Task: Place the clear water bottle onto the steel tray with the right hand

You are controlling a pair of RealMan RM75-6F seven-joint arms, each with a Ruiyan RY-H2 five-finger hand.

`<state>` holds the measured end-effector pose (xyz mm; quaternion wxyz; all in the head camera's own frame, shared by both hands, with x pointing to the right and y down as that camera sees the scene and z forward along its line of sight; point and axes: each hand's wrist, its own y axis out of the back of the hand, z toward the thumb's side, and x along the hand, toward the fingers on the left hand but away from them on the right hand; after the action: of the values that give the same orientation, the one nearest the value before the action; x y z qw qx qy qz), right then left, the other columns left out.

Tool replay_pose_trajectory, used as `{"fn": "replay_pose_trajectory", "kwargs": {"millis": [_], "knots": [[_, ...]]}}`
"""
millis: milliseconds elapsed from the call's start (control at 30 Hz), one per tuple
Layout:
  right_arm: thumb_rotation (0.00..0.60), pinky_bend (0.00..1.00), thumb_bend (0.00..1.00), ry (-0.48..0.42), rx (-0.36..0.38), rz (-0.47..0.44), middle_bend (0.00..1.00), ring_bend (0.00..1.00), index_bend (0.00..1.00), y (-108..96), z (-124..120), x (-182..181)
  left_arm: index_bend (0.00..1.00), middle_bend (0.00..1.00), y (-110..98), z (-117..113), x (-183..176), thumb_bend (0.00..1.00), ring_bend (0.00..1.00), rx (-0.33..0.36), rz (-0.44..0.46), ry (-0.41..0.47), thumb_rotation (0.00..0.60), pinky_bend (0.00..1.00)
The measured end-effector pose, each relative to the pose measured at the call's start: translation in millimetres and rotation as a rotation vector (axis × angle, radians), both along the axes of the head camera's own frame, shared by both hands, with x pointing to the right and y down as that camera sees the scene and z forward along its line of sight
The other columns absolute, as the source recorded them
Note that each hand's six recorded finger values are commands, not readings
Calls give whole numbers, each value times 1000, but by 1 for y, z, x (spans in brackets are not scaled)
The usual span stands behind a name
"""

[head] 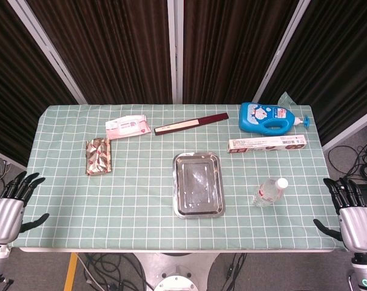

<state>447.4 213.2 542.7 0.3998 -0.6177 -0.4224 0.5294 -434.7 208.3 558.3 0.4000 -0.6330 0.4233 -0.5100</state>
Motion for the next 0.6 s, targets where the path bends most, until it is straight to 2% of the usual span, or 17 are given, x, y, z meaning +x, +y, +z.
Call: {"fn": "replay_pose_trajectory", "kwargs": {"millis": [267, 600], "knots": [[600, 0, 56, -20, -27, 13, 115, 0, 18, 0, 7, 2, 239, 229, 4, 2, 2, 133, 98, -9, 3, 1, 600, 186], [600, 0, 55, -12, -25, 52, 118, 0, 18, -1, 5, 17, 239, 229, -6, -1, 4, 133, 98, 8, 1, 22, 600, 186]]}}
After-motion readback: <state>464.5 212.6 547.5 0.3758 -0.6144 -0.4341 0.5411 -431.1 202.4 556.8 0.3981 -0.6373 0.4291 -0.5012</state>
